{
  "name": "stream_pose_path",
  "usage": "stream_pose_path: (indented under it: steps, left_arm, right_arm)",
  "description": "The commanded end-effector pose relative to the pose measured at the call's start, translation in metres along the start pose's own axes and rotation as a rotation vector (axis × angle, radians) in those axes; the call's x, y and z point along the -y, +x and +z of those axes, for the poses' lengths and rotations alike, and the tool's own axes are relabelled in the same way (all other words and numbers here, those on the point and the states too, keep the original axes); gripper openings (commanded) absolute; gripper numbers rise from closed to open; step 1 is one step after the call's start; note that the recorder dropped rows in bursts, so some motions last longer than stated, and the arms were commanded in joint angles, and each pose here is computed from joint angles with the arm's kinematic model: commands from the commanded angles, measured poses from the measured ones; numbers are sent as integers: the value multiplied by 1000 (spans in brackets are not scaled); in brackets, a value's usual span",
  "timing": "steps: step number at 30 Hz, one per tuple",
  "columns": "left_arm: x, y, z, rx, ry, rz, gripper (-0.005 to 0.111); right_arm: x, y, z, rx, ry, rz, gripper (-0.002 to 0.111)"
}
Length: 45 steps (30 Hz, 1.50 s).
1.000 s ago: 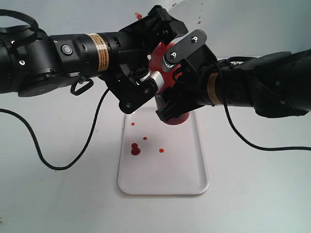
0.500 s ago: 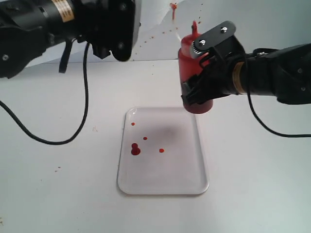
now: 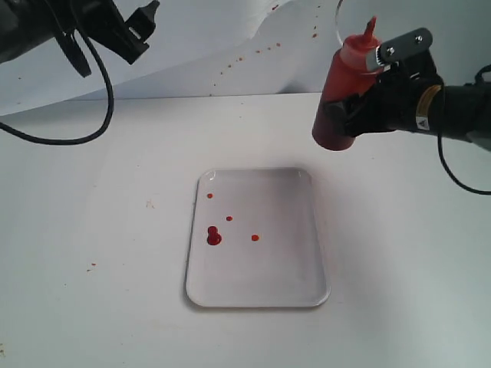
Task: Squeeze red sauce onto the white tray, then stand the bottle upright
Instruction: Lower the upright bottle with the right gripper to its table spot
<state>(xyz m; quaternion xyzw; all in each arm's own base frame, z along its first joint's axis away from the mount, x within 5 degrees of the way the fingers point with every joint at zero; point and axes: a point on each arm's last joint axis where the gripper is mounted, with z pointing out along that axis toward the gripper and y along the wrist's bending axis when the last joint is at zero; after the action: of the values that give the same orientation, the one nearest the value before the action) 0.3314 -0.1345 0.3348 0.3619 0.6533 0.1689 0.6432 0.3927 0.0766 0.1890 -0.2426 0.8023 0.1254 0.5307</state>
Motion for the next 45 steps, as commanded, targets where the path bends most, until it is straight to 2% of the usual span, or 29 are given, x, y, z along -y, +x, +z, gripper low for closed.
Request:
stream_pose_path:
  steps: [1,4,8,10,21,23,26,28,31,32,33,35,45]
  left_arm:
    - [-4,0,-1,-20,-24,-181,105]
    - [-5,0,-1,-18,-35,-239,105]
    - [-6,0,-1,-16,-46,-252,105]
    - [-6,0,-1,-16,-46,-252,105]
    - [-6,0,-1,-16,-46,-252,105]
    - [-6,0,-1,-16,-46,-252,105]
    - [-6,0,-1,-16,-46,-252,105]
    - [-6,0,-1,-16,-46,-252,105]
    - [-6,0,-1,-16,-46,-252,105]
    - [-6,0,-1,-16,-46,-252,105]
    - [-6,0,-1,-16,-46,-252,105]
    - [-6,0,-1,-16,-46,-250,105]
    - [-7,0,-1,-12,-47,-236,105]
  right_arm:
    - [10,14,20,128,43,23,0]
    - [14,37,33,92,83,-8,0]
    - [21,58,42,66,163,69,0]
    - [20,62,45,76,156,73,0]
    - [15,60,47,105,136,41,2]
    - [13,59,48,104,129,35,9]
    - [7,58,49,107,115,30,26]
    - [5,56,50,117,107,26,45]
    - [1,54,51,128,105,32,80]
    - [1,52,50,138,104,30,89]
    - [2,50,50,149,105,31,94]
    - [2,45,47,161,111,30,97]
    - [-2,-2,13,79,80,32,96]
